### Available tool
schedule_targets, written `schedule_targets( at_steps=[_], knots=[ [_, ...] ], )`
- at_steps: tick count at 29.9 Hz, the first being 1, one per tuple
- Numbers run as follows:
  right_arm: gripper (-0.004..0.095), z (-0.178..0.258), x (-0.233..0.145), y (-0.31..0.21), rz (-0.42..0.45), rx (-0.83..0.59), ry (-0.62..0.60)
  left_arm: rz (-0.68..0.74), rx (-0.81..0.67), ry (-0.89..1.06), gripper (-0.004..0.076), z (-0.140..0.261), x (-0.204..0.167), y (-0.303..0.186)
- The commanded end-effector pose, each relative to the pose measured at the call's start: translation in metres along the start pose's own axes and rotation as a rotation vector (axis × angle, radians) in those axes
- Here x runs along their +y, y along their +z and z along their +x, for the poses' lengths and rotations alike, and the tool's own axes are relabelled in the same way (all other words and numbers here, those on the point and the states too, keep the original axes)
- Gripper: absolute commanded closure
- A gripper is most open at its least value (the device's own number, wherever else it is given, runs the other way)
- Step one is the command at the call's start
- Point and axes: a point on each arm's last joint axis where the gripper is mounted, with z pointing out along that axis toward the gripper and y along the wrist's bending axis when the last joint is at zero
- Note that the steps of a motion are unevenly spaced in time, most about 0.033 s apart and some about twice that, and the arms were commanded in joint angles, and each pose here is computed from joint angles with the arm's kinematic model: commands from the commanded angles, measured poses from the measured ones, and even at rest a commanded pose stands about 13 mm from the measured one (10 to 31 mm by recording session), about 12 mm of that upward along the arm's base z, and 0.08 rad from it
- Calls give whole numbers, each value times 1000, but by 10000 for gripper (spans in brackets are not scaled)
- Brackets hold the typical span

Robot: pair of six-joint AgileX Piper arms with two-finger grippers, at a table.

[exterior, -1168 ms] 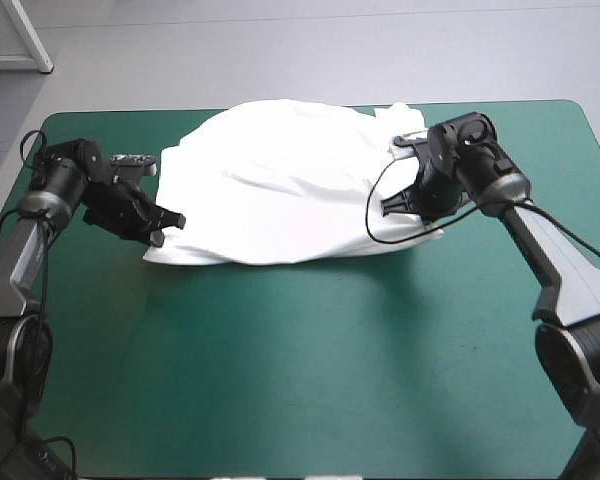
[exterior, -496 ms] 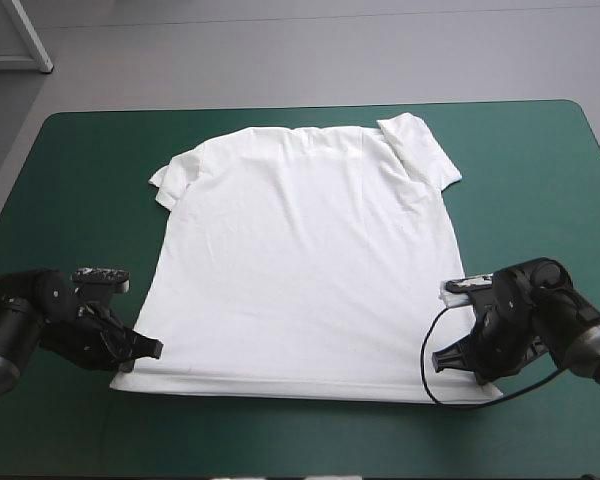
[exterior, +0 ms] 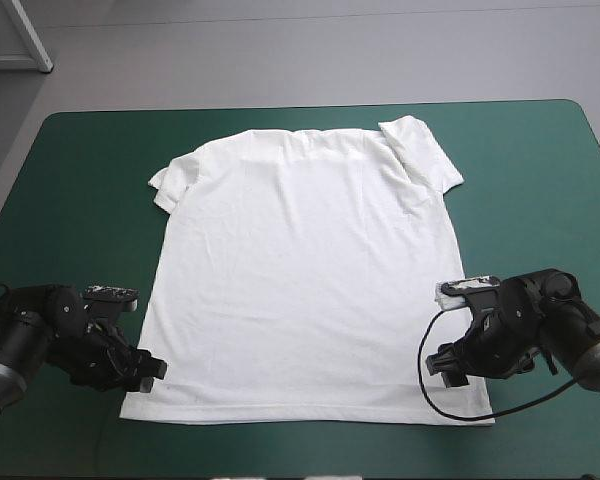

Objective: Fold the cloth

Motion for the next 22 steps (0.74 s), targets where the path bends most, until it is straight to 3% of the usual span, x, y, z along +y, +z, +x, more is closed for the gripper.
schedule_targets(
  at_steps=[1,6,12,22],
  knots=[
    [99,-11,0,-15,10,-144,-8,7,-49,-6,222,-5,-3,-11],
    [99,-25,-2,-30,44,-254,36,-47,-172,-9,222,-37,2,-32],
    [99,-29,-3,-36,57,-292,52,-96,-317,-14,225,-105,12,-53],
    [99,-33,-3,-37,52,-341,69,-79,-294,-30,225,-201,30,-14]
  ],
)
